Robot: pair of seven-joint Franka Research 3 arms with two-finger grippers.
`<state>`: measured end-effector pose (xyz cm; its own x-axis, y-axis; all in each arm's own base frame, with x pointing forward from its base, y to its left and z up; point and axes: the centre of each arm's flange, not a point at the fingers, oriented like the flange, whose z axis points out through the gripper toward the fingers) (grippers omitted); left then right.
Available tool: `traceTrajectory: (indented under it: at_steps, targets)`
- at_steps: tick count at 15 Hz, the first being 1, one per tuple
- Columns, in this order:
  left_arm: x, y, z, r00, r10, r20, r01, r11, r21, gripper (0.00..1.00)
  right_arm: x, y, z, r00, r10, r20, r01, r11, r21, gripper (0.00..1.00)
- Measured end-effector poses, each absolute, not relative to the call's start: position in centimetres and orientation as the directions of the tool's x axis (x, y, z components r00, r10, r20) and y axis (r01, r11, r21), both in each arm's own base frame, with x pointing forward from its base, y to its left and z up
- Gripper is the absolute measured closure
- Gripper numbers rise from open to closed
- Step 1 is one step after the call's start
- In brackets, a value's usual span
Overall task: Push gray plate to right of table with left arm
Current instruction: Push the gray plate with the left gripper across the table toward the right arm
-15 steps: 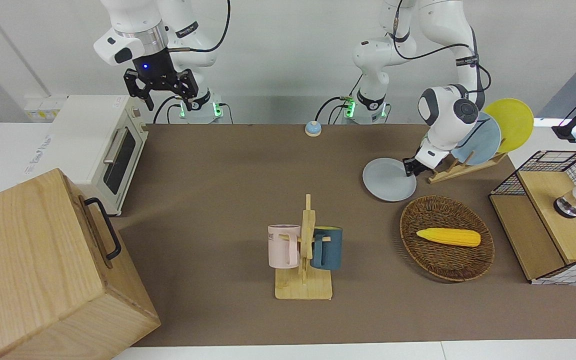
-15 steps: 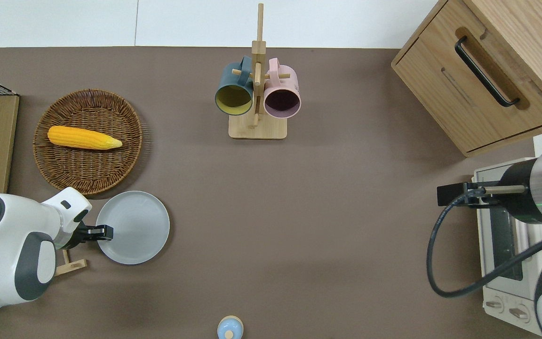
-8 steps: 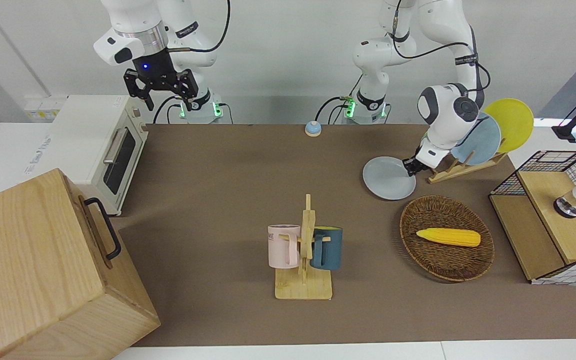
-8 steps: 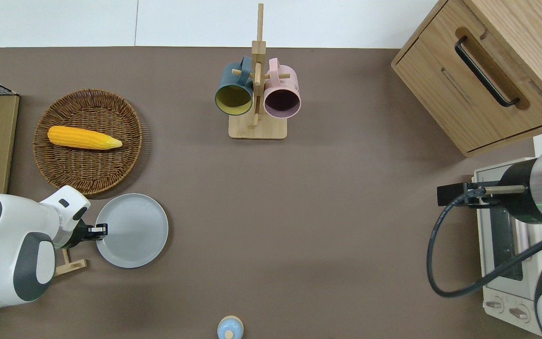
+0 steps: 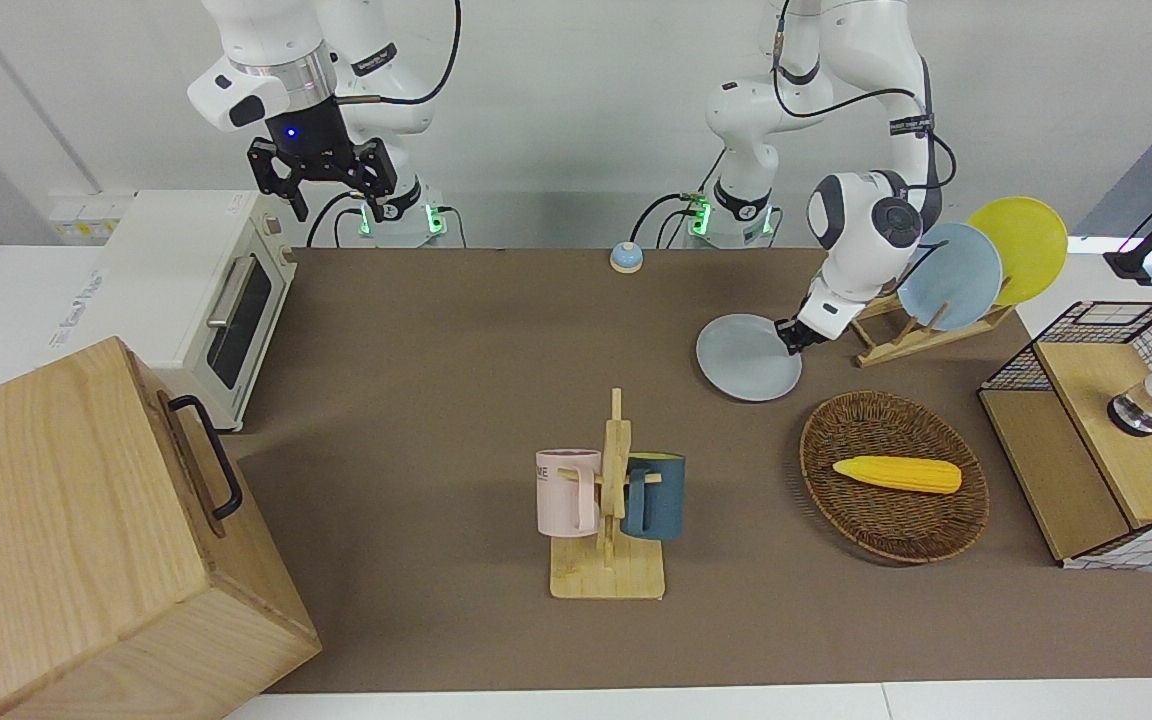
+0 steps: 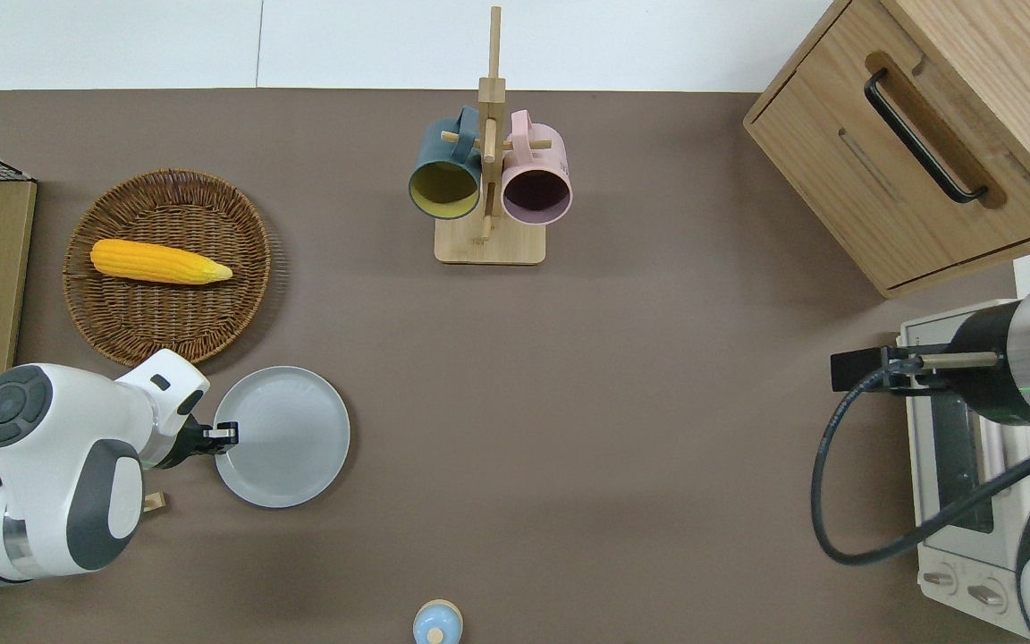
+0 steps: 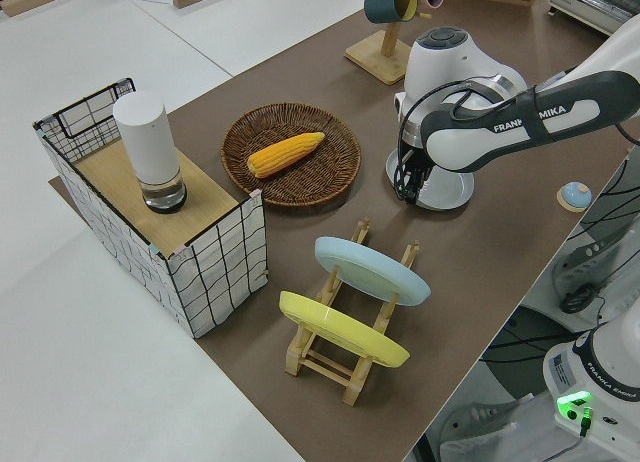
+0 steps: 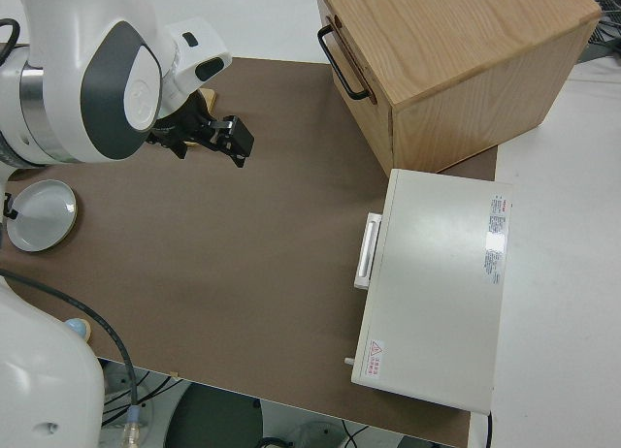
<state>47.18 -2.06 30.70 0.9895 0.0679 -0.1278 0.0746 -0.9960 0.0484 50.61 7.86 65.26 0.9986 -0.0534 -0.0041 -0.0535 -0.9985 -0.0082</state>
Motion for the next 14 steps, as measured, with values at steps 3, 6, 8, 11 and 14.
traceTrajectory:
  at_steps: [3, 6, 8, 11, 14]
  targets:
    - [46.8, -6.1, 30.5, 0.987, 0.070, -0.142, 0.083, -0.993, 0.089, 0.97, 50.6, 7.9, 65.3, 0.999, -0.053, -0.004, -0.053, -0.999, -0.008, 0.00]
    - [46.0, -10.8, 30.5, 0.986, 0.068, -0.153, 0.083, -0.992, 0.092, 0.97, 50.6, 7.9, 65.3, 0.999, -0.053, -0.004, -0.053, -0.999, -0.008, 0.00]
    - [45.2, -13.8, 30.5, 0.985, 0.070, -0.160, 0.087, -0.991, 0.102, 0.97, 50.6, 7.9, 65.3, 0.999, -0.053, -0.004, -0.053, -0.999, -0.008, 0.00]
    - [44.4, -16.6, 30.5, 0.982, 0.080, -0.172, 0.103, -0.986, 0.128, 0.97, 50.6, 7.9, 65.3, 0.999, -0.053, -0.004, -0.053, -0.999, -0.008, 0.00]
    - [43.6, -19.7, 30.6, 0.978, 0.096, -0.186, 0.125, -0.981, 0.148, 0.97, 50.6, 7.9, 65.3, 0.999, -0.053, -0.004, -0.053, -0.999, -0.008, 0.00]
